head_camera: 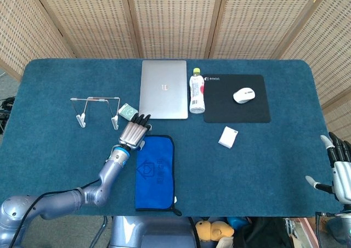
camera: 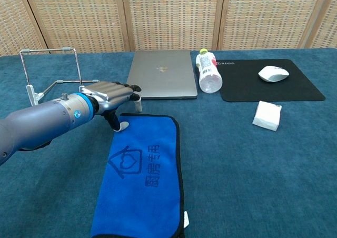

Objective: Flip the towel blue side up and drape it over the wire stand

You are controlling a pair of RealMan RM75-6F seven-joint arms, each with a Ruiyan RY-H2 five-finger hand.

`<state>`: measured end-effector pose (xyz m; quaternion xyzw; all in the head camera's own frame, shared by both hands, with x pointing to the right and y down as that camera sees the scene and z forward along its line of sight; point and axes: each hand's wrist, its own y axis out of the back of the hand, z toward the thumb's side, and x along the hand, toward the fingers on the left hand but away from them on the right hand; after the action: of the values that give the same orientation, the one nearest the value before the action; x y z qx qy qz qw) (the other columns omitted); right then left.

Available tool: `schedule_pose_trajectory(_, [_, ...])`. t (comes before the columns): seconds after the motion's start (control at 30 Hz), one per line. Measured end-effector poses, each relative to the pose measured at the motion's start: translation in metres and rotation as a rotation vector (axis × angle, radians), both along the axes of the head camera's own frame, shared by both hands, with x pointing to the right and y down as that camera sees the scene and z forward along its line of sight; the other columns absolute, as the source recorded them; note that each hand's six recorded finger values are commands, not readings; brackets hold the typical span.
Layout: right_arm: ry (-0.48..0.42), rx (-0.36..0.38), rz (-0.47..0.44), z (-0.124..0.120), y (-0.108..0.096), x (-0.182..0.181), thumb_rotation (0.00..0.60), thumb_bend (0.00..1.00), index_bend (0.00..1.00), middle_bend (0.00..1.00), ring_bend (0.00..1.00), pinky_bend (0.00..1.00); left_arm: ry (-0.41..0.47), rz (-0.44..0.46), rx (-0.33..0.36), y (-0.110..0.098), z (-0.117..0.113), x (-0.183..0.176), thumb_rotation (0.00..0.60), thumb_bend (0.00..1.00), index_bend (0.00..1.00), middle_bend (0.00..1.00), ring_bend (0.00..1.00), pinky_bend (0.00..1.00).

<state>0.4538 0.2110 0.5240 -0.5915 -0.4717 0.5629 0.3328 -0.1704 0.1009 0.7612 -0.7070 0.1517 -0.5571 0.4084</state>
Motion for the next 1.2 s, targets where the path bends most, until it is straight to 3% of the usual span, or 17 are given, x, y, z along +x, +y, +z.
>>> schedule_pose_trajectory(0.37, [-0.003,-0.001,0.000,0.000,0.000,0.000,0.600,0.00,0.00,0.00,0.00,0.00,0.001,-0.017,-0.012,0.001,0.000,-0.002,0.600,0.41,0.49,0.00,0.00,0.00])
schedule_pose_trajectory(0.53, [-0.004,-0.002,0.000,0.000,0.000,-0.001,0.600,0.00,0.00,0.00,0.00,0.00,-0.006,-0.020,-0.015,0.003,0.001,-0.004,0.600,0.41,0.50,0.00,0.00,0.00])
schedule_pose_trajectory(0.7, [-0.005,-0.002,-0.001,0.000,0.000,-0.001,0.600,0.00,0.00,0.00,0.00,0.00,-0.011,-0.026,-0.024,0.004,0.002,-0.005,0.600,0.41,0.66,0.00,0.00,0.00])
schedule_pose_trajectory(0.9, [-0.008,-0.002,0.000,-0.001,0.000,-0.001,0.600,0.00,0.00,0.00,0.00,0.00,-0.004,-0.038,-0.033,0.006,0.001,-0.005,0.600,0.41,0.77,0.00,0.00,0.00])
schedule_pose_trajectory(1.2, [-0.025,0.004,0.003,-0.004,0.000,0.000,0.600,0.00,0.00,0.00,0.00,0.00,0.009,-0.070,-0.045,0.010,-0.006,-0.009,0.600,0.41,0.81,0.00,0.00,0.00])
